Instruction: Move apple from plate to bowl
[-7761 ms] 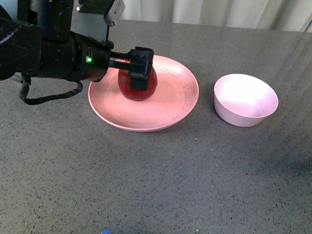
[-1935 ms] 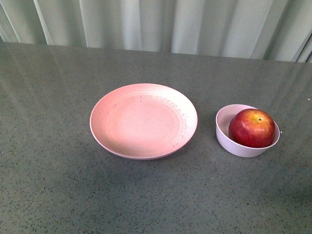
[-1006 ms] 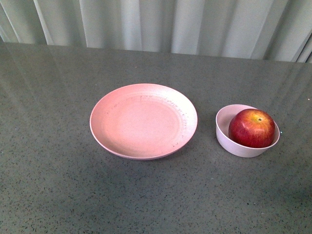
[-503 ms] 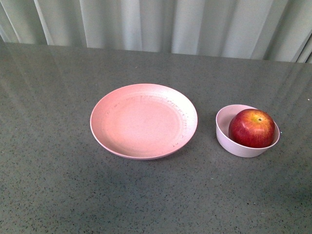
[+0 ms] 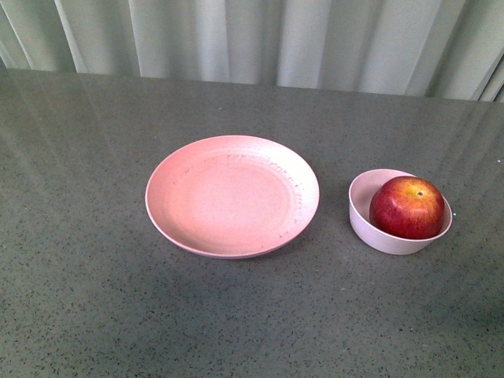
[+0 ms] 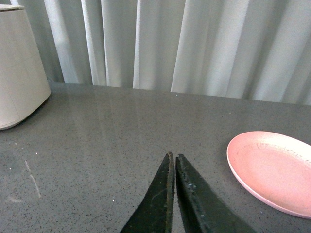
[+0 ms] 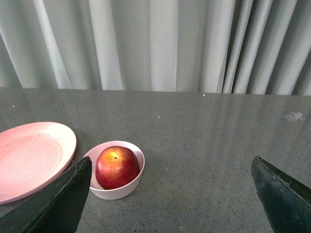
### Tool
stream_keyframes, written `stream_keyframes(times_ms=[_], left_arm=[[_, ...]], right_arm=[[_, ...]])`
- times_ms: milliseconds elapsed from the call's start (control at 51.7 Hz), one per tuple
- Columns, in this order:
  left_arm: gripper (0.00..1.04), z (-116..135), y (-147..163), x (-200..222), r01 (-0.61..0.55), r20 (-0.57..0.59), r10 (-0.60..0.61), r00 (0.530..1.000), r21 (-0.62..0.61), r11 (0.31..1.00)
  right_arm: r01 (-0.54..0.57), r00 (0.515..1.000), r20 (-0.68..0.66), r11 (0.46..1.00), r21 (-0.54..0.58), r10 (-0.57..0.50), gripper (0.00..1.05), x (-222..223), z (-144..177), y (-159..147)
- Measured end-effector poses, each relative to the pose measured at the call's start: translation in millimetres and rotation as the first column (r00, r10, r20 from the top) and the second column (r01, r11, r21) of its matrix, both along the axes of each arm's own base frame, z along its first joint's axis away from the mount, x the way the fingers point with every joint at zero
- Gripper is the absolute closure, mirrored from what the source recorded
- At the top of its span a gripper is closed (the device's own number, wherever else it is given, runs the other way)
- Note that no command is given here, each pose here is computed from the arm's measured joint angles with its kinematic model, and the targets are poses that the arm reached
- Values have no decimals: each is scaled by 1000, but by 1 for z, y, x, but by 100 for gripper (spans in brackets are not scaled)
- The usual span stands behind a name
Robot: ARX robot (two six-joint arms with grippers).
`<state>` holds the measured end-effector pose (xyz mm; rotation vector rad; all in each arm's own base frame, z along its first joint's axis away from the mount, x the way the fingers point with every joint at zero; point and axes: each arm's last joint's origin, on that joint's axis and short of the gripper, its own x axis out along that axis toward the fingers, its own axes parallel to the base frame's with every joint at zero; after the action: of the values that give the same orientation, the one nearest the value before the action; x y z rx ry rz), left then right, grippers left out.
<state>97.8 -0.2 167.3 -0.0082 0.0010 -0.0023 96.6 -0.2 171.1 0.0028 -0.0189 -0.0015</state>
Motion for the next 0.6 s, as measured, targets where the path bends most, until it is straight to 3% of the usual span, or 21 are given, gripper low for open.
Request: stream_keyframes(times_ms=[406,600], left_arm=[[9,0,0,0,0,0,0,1000,0,1000],[9,0,0,0,0,0,0,1000,2,1000]], right_arm=[[0,1000,0,1000,0,0,9,0,0,0],[0,1000,0,1000,0,0,9,0,0,0]])
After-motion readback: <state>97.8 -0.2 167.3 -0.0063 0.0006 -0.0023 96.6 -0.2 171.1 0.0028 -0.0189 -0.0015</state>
